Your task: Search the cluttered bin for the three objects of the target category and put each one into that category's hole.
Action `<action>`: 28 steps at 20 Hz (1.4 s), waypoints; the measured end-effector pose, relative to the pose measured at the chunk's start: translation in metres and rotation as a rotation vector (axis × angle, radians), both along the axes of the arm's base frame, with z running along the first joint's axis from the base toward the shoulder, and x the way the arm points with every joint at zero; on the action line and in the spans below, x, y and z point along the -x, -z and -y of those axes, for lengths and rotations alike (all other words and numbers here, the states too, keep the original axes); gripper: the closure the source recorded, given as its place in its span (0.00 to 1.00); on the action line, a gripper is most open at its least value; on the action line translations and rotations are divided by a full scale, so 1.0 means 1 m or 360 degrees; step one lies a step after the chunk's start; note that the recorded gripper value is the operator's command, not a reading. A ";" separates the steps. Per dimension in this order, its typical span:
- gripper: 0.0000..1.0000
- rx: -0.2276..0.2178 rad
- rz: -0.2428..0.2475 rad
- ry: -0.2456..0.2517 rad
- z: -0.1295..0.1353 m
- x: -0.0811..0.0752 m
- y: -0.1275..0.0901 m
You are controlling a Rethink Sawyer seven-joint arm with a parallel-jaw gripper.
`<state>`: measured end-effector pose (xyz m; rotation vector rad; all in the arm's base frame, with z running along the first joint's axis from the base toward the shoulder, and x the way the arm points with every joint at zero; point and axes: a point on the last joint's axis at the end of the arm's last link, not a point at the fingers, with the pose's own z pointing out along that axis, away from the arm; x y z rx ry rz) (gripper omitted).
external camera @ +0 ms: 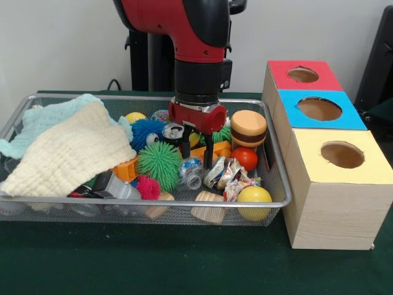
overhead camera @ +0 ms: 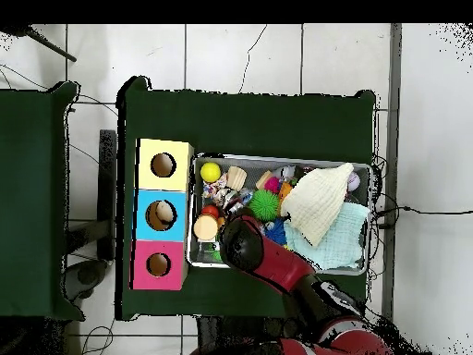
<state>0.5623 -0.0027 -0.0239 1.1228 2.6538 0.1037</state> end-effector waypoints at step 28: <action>0.00 0.0003 0.0002 -0.0036 0.001 0.003 0.001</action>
